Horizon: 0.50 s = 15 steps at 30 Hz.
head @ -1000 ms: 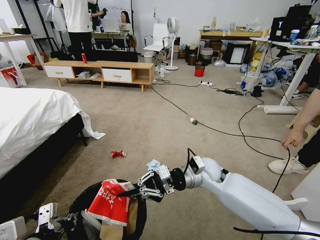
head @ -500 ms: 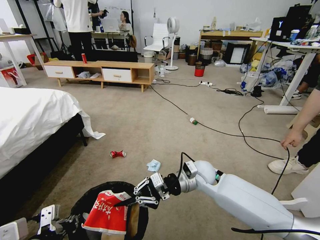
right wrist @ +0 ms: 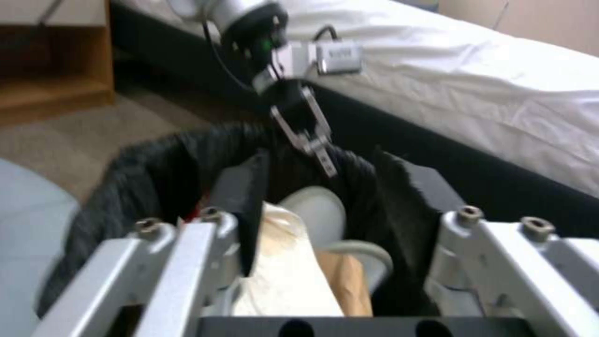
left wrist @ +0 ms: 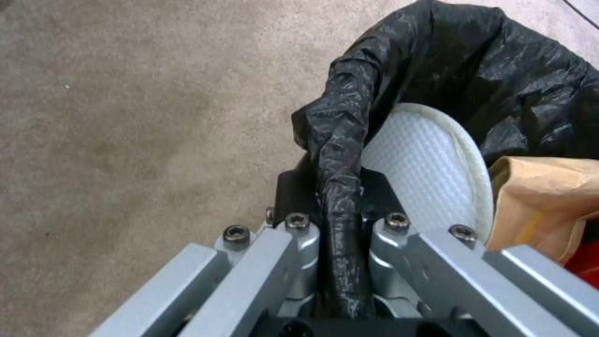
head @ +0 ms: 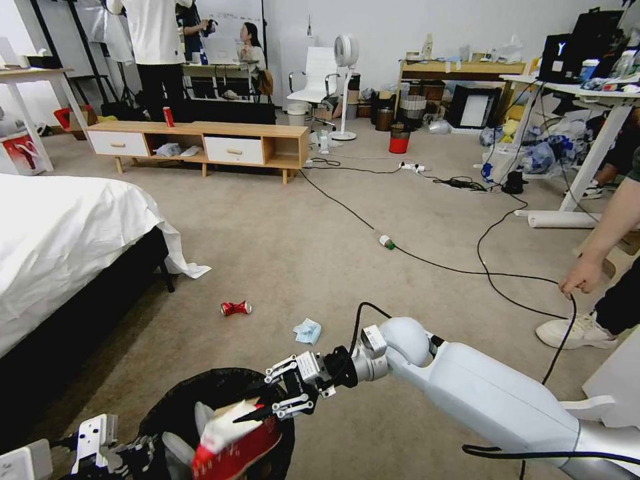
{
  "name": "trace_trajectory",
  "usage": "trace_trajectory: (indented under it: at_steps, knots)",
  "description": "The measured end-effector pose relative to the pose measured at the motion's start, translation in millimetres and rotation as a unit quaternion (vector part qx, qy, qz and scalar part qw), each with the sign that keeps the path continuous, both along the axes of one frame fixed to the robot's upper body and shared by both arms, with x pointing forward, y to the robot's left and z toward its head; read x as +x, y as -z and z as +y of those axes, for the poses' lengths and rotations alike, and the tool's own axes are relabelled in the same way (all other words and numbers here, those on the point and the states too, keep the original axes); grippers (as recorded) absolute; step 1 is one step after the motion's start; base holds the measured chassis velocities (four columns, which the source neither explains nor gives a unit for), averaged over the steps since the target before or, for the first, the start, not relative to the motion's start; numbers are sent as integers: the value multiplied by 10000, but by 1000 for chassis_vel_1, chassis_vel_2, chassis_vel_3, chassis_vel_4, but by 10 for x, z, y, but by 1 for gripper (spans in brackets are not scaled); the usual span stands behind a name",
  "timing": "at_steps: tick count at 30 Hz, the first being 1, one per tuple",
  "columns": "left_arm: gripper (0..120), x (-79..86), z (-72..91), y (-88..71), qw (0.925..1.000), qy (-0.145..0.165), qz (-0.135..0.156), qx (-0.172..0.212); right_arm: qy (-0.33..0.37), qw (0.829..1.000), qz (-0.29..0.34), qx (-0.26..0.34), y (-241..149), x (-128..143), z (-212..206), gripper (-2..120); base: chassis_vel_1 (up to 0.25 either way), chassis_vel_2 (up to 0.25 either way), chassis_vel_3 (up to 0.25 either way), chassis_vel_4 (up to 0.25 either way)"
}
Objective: Pick up the trash bin and place the garbage on the floor into it.
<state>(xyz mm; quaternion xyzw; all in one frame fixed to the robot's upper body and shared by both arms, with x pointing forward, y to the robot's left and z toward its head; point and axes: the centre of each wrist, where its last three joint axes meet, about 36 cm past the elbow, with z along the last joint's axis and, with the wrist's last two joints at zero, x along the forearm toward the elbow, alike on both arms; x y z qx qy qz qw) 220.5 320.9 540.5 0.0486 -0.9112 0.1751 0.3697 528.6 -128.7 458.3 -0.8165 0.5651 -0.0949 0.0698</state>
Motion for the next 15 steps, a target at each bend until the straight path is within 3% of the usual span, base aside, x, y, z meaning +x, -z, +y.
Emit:
trace_trajectory:
  at_steps: [11,13,15]
  knots:
    - [4,-4,-5,7,10000,-4,20,-22,23,10000,-63,-24,41,23,-3,87,0,0,0,0]
    - [4,-4,-8,9,10000,-1,21,-22,19,10000,-28,89,6,18,-3,98,0,0,0,0]
    - [4,-4,-10,9,10000,1,20,-17,24,9999,-3,159,-12,18,-6,99,0,0,0,0]
